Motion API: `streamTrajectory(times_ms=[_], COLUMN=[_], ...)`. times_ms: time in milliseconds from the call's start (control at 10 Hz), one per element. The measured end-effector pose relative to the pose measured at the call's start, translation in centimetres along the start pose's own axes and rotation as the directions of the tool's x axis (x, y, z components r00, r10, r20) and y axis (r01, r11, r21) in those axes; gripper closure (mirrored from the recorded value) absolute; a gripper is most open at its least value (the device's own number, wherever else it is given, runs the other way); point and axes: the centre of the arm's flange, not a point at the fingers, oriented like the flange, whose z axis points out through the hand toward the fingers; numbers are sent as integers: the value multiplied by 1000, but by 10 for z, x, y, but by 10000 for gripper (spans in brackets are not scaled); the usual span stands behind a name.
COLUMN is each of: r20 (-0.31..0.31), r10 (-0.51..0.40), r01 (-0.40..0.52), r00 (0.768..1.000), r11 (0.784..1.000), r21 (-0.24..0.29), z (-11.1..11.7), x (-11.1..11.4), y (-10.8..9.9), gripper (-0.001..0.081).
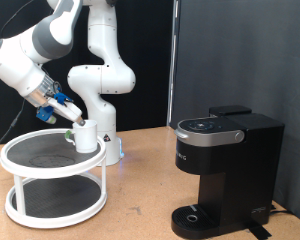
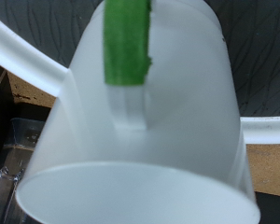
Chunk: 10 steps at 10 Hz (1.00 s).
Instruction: Make a cup of coffee with the keurig machine
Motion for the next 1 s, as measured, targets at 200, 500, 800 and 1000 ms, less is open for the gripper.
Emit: streamTrajectory(times_ms=[200, 500, 800, 1000], r20=[5, 6, 14, 10], r10=[-3, 8, 24, 38], r01=[3, -9, -25, -38], r00=[1000, 1000, 1000, 999], r11=[1000, 999, 997, 997], r21=[5, 49, 78, 68], z=[1, 3, 7, 12], x=[4, 9, 13, 17], y=[1, -3, -9, -13], gripper=[72, 72, 72, 72])
